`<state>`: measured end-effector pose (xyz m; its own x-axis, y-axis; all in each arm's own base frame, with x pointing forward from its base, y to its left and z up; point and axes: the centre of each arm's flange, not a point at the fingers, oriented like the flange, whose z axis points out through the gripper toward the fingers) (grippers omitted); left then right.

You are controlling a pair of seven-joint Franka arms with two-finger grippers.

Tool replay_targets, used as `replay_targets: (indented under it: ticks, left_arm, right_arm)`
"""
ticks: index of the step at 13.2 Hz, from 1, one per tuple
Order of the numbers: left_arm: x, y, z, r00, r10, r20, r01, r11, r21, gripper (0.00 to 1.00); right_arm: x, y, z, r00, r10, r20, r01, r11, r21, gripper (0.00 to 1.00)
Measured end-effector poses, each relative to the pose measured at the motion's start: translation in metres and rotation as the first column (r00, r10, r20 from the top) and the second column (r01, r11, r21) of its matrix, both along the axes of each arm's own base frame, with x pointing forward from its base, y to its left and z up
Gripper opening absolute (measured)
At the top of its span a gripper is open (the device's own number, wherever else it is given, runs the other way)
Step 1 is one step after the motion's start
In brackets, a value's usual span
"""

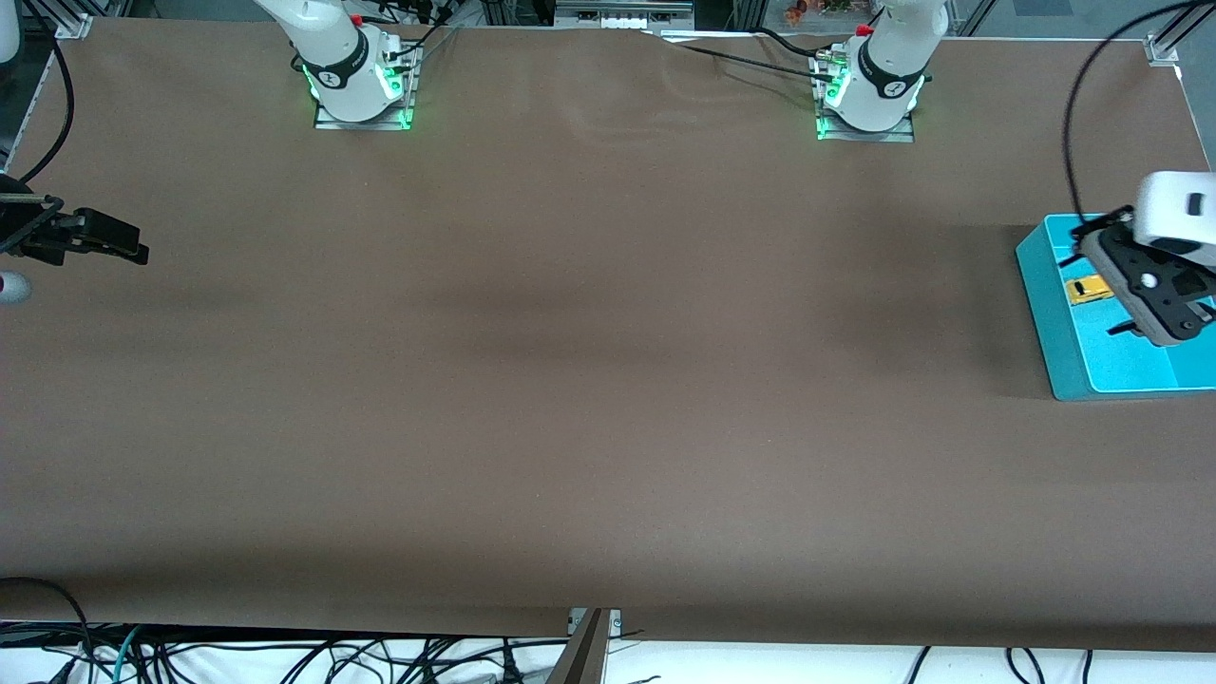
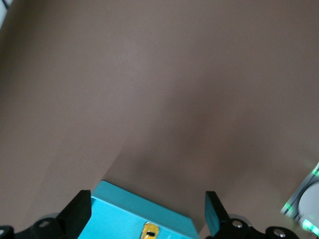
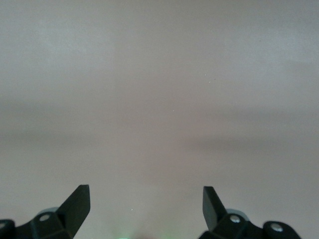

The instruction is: Wind and store yellow beetle car

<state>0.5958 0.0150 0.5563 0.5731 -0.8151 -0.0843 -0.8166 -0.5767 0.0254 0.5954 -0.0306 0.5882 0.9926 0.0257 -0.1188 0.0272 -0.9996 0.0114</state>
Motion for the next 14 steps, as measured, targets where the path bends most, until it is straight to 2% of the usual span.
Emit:
replay_targets:
  ticks: [1, 2, 4, 6, 8, 11, 14]
  left_arm:
    - [-0.007, -0.026, 0.014, 0.994, 0.102, 0.028, -0.102, 0.995, 0.019, 1.0]
    - [-0.015, -0.044, 0.027, 0.975, 0.214, 0.059, -0.216, 0.976, 0.028, 1.0]
    - [-0.03, -0.064, 0.046, 0.892, 0.442, 0.098, -0.445, 0.896, 0.006, 1.0]
    - [-0.039, -0.061, 0.045, 0.808, 0.584, 0.078, -0.584, 0.811, -0.027, 1.0]
    - [-0.043, -0.041, 0.035, 0.742, 0.669, 0.044, -0.667, 0.743, -0.05, 1.0]
    - [-0.046, -0.039, 0.02, 0.646, 0.763, 0.027, -0.762, 0.647, -0.03, 1.0]
    - [-0.046, -0.043, 0.016, 0.628, 0.777, 0.032, -0.777, 0.629, -0.022, 1.0]
  right_arm:
    - [0.0, 0.0, 0.0, 1.0, 0.0, 0.0, 0.0, 1.0, 0.0, 1.0]
    - [0.0, 0.0, 0.0, 1.0, 0.0, 0.0, 0.0, 1.0, 0.0, 1.0]
    - [0.0, -0.001, 0.0, 1.0, -0.001, 0.0, 0.001, 1.0, 0.0, 1.0]
    - [0.0, -0.001, 0.0, 1.0, -0.001, 0.0, 0.001, 1.0, 0.0, 1.0]
    - [0.0, -0.001, 0.0, 1.0, -0.002, 0.0, 0.002, 1.0, 0.0, 1.0]
    - [0.0, -0.002, 0.0, 1.0, -0.003, 0.0, 0.003, 1.0, 0.0, 1.0]
    - [0.0, -0.002, 0.0, 1.0, -0.003, 0.0, 0.003, 1.0, 0.0, 1.0]
